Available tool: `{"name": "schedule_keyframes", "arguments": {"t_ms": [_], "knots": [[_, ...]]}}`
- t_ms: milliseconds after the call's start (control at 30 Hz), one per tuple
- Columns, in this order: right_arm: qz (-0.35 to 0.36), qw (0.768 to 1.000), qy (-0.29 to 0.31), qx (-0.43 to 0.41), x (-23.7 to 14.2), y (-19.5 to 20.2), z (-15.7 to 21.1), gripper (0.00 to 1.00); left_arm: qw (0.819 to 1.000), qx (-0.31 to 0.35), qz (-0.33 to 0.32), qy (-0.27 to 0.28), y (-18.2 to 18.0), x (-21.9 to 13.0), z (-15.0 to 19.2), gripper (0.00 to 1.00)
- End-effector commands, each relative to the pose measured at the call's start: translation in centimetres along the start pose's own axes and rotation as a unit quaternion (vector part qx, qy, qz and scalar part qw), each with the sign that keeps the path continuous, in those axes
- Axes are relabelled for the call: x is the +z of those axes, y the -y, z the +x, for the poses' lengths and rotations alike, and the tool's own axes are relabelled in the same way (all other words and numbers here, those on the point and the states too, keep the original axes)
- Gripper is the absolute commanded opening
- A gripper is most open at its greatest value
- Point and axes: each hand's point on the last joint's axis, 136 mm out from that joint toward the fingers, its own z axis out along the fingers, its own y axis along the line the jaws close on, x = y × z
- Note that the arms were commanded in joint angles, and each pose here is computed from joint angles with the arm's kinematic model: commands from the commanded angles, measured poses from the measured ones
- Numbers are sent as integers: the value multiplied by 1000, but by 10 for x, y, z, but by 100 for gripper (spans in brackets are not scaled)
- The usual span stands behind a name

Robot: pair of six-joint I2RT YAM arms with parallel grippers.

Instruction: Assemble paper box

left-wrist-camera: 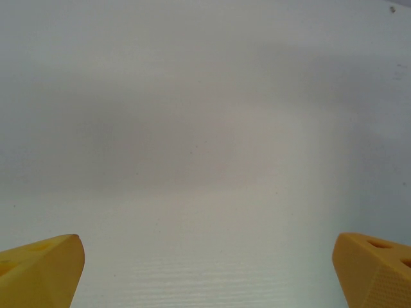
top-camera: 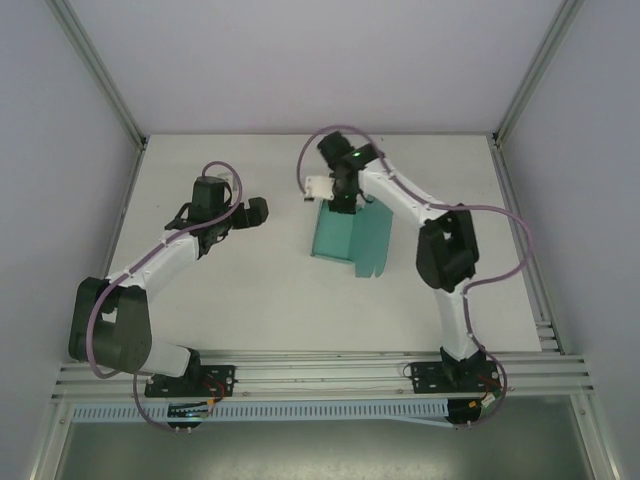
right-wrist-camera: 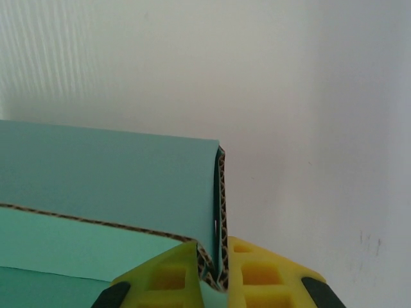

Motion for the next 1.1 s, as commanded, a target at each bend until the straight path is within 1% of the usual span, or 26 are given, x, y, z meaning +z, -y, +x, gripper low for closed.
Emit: {"name": "schedule_keyframes", "arguments": {"t_ms": [0, 100, 200, 267, 300, 367, 433, 467, 500, 533, 733, 833, 933, 1000, 1067], "knots": [[18, 990, -78, -113, 29, -8, 8, 0, 1000, -8, -10, 3, -6, -3, 1, 99], [63, 987, -34, -147, 49, -7, -19, 0, 1000, -11, -14, 2, -9, -4, 2, 99], [101, 974, -25, -201, 72, -13, -36, 0, 1000, -11, -23, 3, -12, -6, 2, 98], [110, 969, -10, -222, 81, -19, -46, 0, 1000, -11, -29, 4, -15, -9, 2, 99], [107, 968, 7, -228, 83, -24, -52, 0, 999, -11, -31, 5, -15, -9, 1, 98], [100, 965, 34, -242, 82, -35, -64, 10, 999, -12, -35, 8, -17, -11, 0, 99], [103, 962, 39, -252, 78, -37, -69, 18, 999, -12, -39, 8, -19, -12, 0, 99], [105, 961, 35, -252, 77, -35, -68, 25, 999, -13, -39, 8, -19, -13, 0, 98], [113, 962, 31, -247, 73, -30, -66, 35, 999, -14, -38, 8, -18, -13, 0, 99], [116, 963, 31, -240, 68, -27, -65, 40, 999, -14, -37, 7, -18, -12, 0, 98], [153, 972, 62, -166, 12, -7, -60, 62, 1000, -15, -22, 4, -11, -8, -5, 99], [172, 973, 79, -131, -16, -3, -58, 66, 1000, -16, -9, -3, -6, -3, -5, 98], [172, 976, 103, -86, -37, -6, -57, 68, 1000, -14, 6, -5, -1, 0, -5, 98], [148, 979, 123, -75, -41, -16, -58, 69, 1000, -10, 18, -8, 3, 2, -4, 99], [125, 981, 125, -82, -38, -24, -58, 69, 999, -7, 31, -12, 8, 4, -5, 99]]}}
